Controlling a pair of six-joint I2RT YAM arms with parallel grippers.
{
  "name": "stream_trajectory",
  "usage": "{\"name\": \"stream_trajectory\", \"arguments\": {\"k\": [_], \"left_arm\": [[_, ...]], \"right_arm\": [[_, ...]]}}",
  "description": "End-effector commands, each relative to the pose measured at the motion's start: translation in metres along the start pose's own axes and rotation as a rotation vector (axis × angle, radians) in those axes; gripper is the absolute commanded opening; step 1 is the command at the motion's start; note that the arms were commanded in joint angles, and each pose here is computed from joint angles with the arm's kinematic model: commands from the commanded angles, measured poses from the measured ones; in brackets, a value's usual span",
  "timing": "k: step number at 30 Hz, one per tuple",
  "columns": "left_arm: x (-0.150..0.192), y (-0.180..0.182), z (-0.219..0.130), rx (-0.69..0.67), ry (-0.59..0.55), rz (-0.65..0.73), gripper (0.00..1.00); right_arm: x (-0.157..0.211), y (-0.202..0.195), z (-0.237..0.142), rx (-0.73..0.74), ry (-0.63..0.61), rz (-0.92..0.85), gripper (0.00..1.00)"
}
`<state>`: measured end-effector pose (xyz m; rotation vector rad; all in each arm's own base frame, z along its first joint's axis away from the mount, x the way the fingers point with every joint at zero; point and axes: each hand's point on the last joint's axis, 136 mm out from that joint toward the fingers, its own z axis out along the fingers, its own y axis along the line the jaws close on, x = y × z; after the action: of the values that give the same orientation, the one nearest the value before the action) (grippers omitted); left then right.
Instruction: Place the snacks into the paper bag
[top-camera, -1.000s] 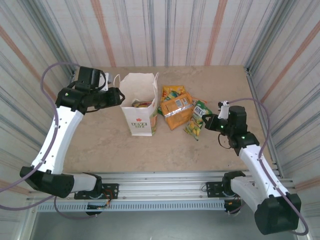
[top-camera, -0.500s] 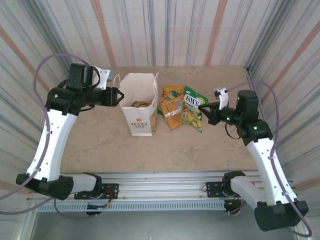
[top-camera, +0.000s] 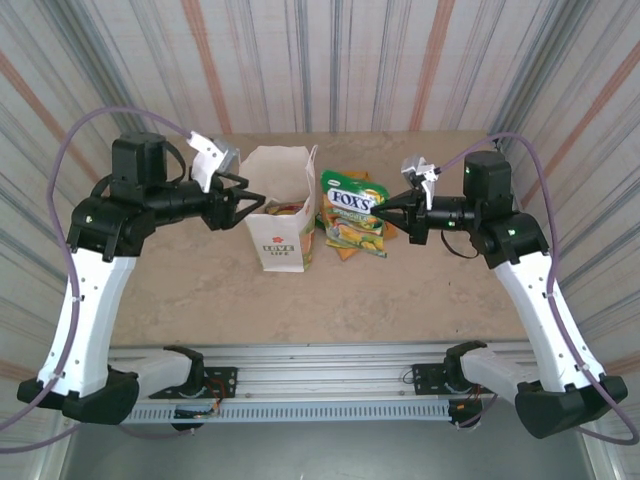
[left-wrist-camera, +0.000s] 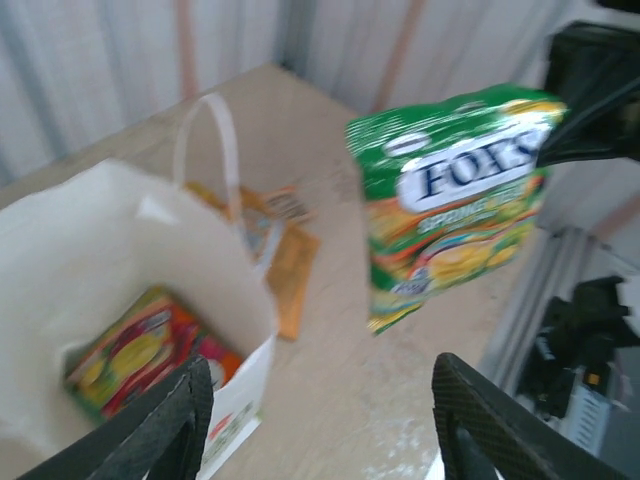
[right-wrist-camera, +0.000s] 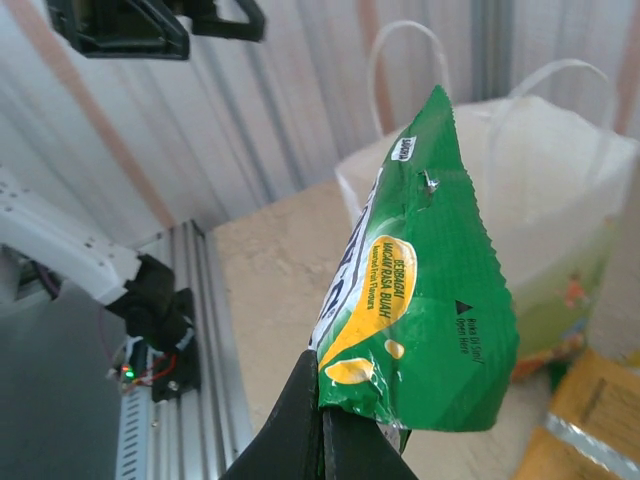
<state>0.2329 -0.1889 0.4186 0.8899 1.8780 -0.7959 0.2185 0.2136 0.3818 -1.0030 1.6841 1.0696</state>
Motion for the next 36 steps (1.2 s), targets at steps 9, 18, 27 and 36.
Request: {"name": "stream_trajectory", "arguments": {"k": [9, 18, 27, 36], "left_arm": [[-0.005, -0.041, 0.055, 0.339, -0.087, 0.087, 0.70], [-0.022, -0.052, 0.060, 0.417, -0.164, 0.143, 0.71], [-0.025, -0.057, 0.068, 0.469, -0.166, 0.132, 0.35], [-0.035, -0.025, 0.063, 0.206, -0.102, 0.073, 0.09]], "right_arm": [[-0.076, 0.043, -0.002, -0.205, -0.195, -0.245, 0.00], [-0.084, 0.038, 0.007, -0.267, -0.203, -0.234, 0.00], [-0.084, 0.029, 0.018, -0.269, -0.202, -0.203, 0.00], [-0.073, 0.007, 0.019, -0.107, -0.210, -0.174, 0.32]]}}
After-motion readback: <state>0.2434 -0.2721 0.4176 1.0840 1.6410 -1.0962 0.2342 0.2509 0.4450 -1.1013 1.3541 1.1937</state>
